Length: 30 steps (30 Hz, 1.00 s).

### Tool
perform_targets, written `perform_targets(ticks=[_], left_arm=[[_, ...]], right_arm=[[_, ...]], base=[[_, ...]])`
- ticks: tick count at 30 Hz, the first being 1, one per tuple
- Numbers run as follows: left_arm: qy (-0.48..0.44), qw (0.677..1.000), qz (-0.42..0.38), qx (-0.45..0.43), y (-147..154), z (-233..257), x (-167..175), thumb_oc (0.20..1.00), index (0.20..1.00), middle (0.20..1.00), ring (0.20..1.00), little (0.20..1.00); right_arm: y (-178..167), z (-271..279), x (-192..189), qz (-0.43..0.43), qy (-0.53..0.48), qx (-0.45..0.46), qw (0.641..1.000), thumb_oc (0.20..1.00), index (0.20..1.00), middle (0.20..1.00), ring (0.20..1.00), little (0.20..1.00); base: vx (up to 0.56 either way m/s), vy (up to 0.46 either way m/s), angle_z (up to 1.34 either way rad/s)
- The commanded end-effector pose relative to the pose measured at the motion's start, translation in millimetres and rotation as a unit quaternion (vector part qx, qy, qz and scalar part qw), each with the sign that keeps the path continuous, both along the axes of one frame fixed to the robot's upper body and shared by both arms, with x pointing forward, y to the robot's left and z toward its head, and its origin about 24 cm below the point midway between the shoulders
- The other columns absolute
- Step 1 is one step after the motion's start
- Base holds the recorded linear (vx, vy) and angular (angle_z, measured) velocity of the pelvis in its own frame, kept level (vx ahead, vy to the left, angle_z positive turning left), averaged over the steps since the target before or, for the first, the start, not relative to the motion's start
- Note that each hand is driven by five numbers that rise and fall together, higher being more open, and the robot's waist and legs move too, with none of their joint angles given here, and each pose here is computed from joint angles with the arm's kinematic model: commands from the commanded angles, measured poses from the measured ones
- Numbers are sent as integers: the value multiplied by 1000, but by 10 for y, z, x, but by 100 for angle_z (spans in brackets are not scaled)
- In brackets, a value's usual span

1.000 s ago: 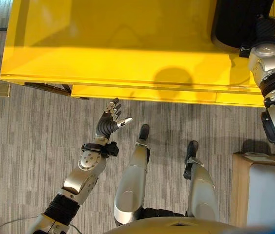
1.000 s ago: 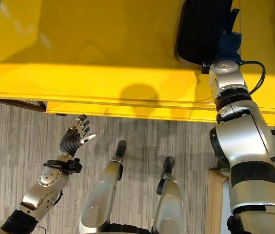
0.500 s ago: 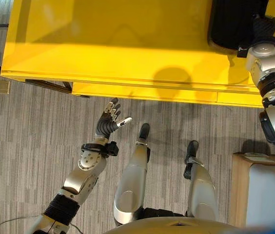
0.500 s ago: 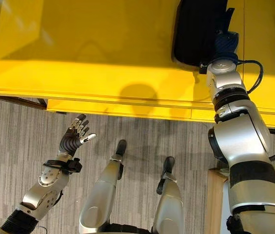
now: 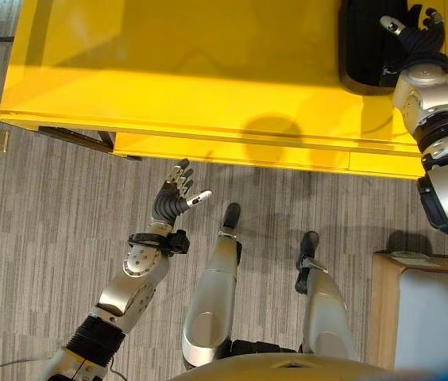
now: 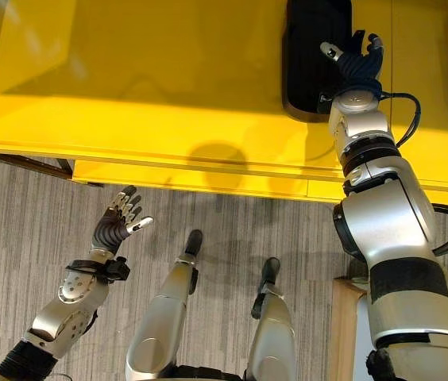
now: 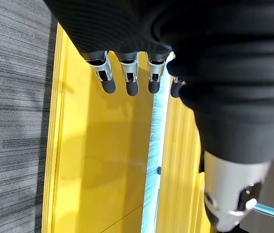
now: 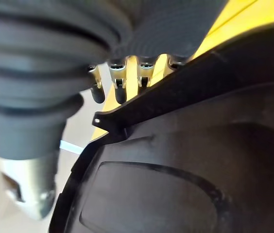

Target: Move parts from the plastic box to the shelf.

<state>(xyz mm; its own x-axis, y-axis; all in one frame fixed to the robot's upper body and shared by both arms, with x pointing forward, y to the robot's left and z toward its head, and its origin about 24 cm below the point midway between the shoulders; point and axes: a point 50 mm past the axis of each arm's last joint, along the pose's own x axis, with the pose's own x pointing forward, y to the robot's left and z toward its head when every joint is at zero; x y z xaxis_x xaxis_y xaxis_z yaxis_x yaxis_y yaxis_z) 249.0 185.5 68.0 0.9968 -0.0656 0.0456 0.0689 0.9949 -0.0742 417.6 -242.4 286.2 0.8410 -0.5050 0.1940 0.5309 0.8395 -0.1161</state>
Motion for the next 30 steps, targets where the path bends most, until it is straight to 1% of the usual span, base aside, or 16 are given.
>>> perform_targets(ticks=[1, 9, 17, 25, 27, 30], left_arm=[[-16, 1000, -13, -13, -67, 12, -17, 1000, 1000, 1000, 1000, 1000], [-14, 1000, -11, -7, -47, 12, 7, 1000, 1000, 1000, 1000, 1000], [-8, 1000, -14, 1, -12, -8, 12, 1000, 1000, 1000, 1000, 1000], [4, 1000, -8, 8, 45, -51, 8, 1000, 1000, 1000, 1000, 1000], [20, 1000, 1, 18, 113, -112, -26, 1000, 1000, 1000, 1000, 1000], [45, 999, 11, 25, 166, -212, -100, 1000, 1000, 1000, 1000, 1000]], right_arm=[[-9, 363, -65, -1, -74, -4, 997, 1000, 1000, 1000, 1000, 1000], [53, 433, -72, 8, -90, -10, 996, 1000, 1000, 1000, 1000, 1000], [99, 604, -125, 15, -131, -18, 991, 1000, 1000, 1000, 1000, 1000], [252, 609, -151, 43, -163, -32, 985, 1000, 1000, 1000, 1000, 1000], [391, 408, -244, 100, -200, -19, 974, 1000, 1000, 1000, 1000, 1000], [528, -34, -411, 162, -205, -8, 965, 1000, 1000, 1000, 1000, 1000]], base=[[0, 0, 0], [0, 0, 0], [1, -3, -1], [11, -1, -2], [73, 11, 0], [105, -3, -18]])
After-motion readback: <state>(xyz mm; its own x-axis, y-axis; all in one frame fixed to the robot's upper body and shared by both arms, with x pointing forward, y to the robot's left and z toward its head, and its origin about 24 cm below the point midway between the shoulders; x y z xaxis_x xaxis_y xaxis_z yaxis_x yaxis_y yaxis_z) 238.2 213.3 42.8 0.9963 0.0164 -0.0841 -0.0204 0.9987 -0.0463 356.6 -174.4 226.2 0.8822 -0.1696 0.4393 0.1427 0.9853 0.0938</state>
